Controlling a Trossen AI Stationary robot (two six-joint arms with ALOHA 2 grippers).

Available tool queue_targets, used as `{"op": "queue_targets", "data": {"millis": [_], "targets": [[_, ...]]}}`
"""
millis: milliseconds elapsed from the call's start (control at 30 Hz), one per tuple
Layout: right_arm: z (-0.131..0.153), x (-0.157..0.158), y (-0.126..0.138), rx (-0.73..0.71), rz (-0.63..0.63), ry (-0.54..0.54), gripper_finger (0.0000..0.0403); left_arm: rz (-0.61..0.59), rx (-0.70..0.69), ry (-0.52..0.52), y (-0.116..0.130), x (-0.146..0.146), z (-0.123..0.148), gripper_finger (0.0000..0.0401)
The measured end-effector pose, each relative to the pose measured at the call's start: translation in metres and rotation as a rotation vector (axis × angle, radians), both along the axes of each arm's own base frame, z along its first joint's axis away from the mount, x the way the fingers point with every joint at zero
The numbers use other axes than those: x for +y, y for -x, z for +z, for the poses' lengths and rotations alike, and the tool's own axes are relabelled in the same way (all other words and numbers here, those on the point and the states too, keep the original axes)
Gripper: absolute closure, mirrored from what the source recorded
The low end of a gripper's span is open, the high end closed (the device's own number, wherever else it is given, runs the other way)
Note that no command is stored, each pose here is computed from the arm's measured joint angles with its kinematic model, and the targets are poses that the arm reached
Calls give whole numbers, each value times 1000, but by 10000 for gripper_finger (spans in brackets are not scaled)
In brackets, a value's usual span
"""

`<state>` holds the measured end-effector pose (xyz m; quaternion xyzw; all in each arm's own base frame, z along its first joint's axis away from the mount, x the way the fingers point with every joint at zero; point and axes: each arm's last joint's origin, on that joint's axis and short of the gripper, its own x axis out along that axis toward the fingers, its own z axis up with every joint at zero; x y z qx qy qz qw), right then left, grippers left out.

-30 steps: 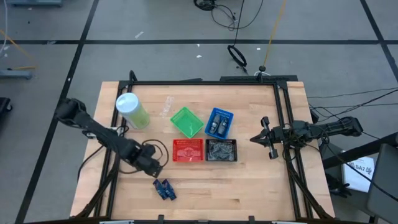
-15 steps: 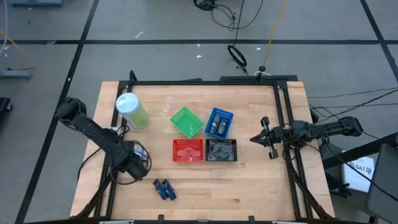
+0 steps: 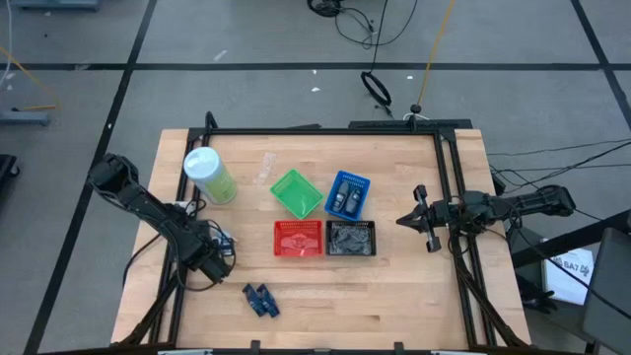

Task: Pick & Place Travel size toiletries
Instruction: Put the bottom toothpaste into the green bin

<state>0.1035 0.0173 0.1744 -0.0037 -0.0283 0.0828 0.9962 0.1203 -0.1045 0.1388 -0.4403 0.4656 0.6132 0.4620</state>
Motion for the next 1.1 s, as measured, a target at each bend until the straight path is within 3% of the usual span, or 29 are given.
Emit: {"op": "queue_targets", "data": {"millis": [100,233,433,567,800,1100], "targets": [[0,0,0,0,0,0,403,-34,-45,-71,1,4,-3,308],[0,0,0,0,0,0,403,-177,-174,-192,-6,7,-4,309],[0,0,0,0,0,0,403,-457,-349,-283,-22,1,-4,309],[0,0,0,0,0,0,403,-575,-413,-307,-31,-1,-3,309],[0,0,0,0,0,0,403,-446,-440,-217,-38,1,1,309],[0,0,0,0,0,0,403,-431,-415,-145,-42,4,0,308]]}}
